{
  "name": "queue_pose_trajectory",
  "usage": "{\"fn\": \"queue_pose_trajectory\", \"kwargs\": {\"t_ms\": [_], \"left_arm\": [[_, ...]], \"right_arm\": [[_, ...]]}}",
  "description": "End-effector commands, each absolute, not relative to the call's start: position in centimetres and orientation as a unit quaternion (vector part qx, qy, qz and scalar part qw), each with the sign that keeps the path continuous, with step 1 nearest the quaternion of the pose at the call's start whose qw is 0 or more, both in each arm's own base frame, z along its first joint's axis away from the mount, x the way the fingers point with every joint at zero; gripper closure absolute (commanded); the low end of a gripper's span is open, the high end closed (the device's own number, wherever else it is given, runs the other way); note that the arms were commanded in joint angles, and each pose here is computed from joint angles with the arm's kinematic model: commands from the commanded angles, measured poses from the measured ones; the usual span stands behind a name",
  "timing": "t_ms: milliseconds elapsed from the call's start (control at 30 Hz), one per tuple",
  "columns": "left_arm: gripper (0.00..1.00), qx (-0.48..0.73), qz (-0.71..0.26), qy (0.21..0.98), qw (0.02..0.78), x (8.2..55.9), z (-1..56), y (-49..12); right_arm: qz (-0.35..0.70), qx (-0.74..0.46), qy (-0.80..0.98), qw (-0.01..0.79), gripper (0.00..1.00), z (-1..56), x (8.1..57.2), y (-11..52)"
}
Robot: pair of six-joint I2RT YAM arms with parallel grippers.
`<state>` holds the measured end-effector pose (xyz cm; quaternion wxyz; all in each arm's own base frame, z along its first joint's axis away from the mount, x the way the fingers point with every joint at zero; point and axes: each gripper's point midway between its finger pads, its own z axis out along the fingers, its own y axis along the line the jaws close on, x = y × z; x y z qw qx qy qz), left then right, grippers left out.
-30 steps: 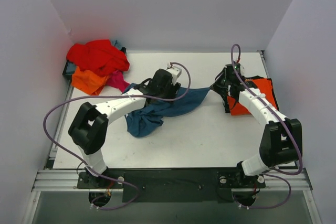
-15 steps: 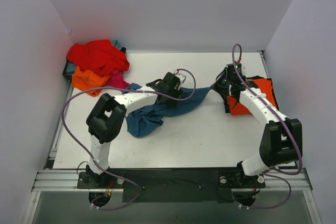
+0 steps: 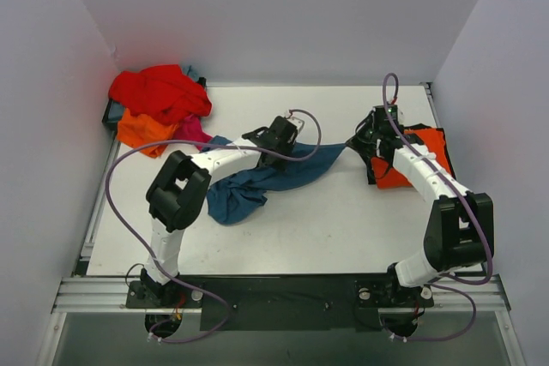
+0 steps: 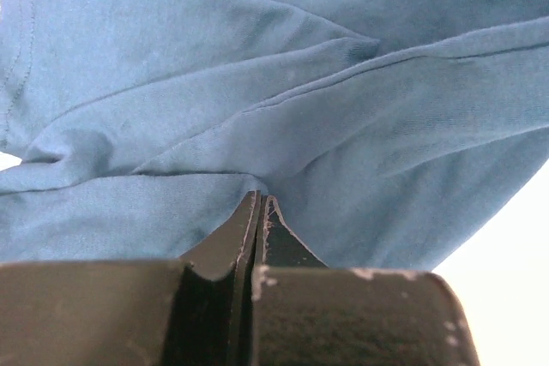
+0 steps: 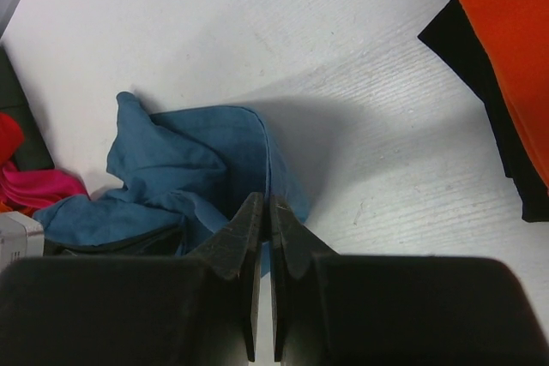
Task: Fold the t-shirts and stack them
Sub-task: Flatten out the tshirt
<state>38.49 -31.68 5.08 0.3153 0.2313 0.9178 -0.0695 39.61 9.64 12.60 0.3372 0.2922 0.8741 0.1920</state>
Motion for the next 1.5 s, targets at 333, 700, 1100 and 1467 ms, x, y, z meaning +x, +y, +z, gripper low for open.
{"fn": "queue_pose_trajectory", "kwargs": {"t_ms": [333,700,1100,1467], "left_arm": [[1.0,-0.055,-0.134,0.85,0.507,50.3,27.3,-18.5],[1.0,-0.178,-0.13,0.725,0.653,42.7,46.1,-4.4],[1.0,-0.185,-0.151,0.571,0.786,26.0,59.4,-0.8],[1.0,-0.17,-0.15,0.617,0.753,43.3,58.0,-3.9]], "right_arm": [[0.239,0.284,0.839,0.397,1.0,22.3,46.1,9.2],[0.338,0.212,0.783,0.477,1.0,37.6,42.2,8.6],[0.269,0.205,0.689,0.641,1.0,48.5,26.6,4.1],[0.257,0.264,0.747,0.553,1.0,43.6,38.3,3.4]]}}
